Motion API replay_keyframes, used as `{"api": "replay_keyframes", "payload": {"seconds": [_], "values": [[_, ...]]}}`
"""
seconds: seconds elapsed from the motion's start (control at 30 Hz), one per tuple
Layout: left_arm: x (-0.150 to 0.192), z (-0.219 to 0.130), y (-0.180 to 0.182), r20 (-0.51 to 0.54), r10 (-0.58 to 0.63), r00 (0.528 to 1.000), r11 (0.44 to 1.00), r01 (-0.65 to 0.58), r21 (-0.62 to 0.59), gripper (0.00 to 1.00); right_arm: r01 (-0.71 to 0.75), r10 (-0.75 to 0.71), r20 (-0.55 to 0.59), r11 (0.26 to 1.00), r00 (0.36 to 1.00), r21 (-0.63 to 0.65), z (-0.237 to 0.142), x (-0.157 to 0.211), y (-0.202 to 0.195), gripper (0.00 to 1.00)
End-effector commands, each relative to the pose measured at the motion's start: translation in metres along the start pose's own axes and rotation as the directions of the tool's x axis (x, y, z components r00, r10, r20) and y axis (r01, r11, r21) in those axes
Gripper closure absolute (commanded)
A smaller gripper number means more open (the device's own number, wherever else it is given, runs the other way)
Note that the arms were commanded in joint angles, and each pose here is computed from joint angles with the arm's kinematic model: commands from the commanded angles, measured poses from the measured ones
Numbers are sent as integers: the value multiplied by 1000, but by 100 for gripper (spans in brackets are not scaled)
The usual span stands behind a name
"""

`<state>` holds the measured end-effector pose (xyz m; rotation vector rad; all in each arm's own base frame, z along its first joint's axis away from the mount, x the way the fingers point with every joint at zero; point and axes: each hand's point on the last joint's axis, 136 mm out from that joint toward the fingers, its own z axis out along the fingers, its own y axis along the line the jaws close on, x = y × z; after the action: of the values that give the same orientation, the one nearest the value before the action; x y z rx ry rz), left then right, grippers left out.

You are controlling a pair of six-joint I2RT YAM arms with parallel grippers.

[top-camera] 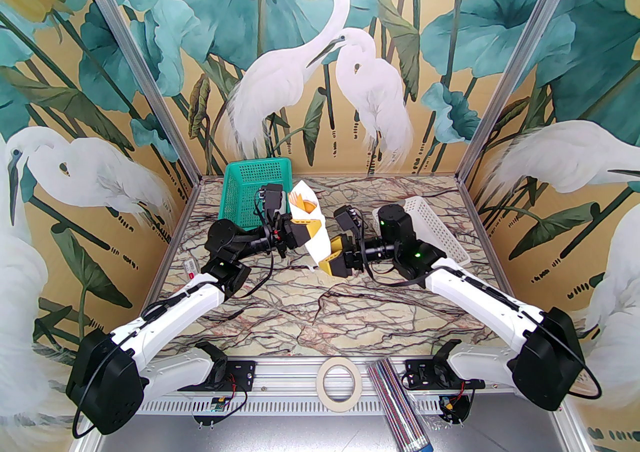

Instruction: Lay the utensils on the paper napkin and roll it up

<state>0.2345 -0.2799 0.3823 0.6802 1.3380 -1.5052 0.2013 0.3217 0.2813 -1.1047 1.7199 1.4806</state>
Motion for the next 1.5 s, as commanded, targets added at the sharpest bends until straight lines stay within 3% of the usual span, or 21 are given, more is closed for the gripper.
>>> {"api": "replay_keyframes", "payload": {"seconds": [0.0, 0.53, 0.6, 0.67, 0.87, 1.03, 1.2, 1.47], "values": [[-13, 3, 0, 25, 5, 1000, 1000, -5, -12, 100, -20, 20, -30, 1000, 999, -1, 3, 11, -3, 50], [-12, 6, 13, 14, -42, 999, 997, 43, -64, 100, -8, 10, -56, 1000, 998, 22, -3, 24, 0, 93], [-11, 6, 12, 15, -41, 999, 997, 42, -57, 100, 1, 0, -45, 1000, 999, 19, -5, 21, 3, 93], [-11, 6, 12, 13, -44, 999, 998, 44, -54, 100, 8, -8, -35, 1000, 999, 14, -6, 17, 6, 75], [-8, 7, 11, 8, -52, 999, 998, 52, -36, 100, 20, -21, 20, 1000, 1000, 21, -17, 1, 12, 42], [-6, 7, 10, 5, -59, 998, 998, 59, -28, 100, 24, -31, 97, 997, 995, 68, -40, -17, 4, 23], [-5, 7, 10, 7, -66, 998, 998, 66, -14, 100, 38, -41, 102, 999, 994, 31, -37, -29, 4, 19], [-4, 8, 12, 5, -74, 997, 997, 74, -13, 100, 80, -79, 109, 997, 991, -7, -18, -49, 3, 21]]}}
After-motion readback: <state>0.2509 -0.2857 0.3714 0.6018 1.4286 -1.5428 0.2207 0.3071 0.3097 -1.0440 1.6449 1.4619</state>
